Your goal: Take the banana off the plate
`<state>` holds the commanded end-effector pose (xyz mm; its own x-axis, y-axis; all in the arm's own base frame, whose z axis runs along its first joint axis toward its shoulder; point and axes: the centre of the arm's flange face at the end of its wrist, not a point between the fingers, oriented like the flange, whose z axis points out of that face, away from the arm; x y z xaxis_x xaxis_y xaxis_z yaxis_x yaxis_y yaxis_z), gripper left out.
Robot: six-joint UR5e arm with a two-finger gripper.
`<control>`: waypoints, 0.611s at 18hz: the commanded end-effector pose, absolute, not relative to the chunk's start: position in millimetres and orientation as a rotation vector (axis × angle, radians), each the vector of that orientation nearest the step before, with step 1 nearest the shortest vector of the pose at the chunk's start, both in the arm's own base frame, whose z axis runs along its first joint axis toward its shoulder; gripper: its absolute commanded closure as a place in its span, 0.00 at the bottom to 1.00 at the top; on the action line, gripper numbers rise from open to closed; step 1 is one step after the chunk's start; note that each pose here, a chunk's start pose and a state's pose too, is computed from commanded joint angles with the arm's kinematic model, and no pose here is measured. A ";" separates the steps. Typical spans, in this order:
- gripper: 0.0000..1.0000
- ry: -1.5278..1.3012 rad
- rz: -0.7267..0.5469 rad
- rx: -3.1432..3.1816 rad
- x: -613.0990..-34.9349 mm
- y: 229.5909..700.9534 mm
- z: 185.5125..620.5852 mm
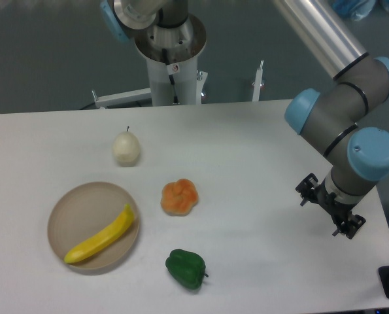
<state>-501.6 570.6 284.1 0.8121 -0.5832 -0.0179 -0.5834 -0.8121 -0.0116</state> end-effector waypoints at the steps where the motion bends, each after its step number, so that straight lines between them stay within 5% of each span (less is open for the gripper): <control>1: 0.00 0.957 0.023 -2.974 -501.5 570.5 285.2; 11: 0.00 0.938 0.003 -2.977 -418.0 594.7 310.5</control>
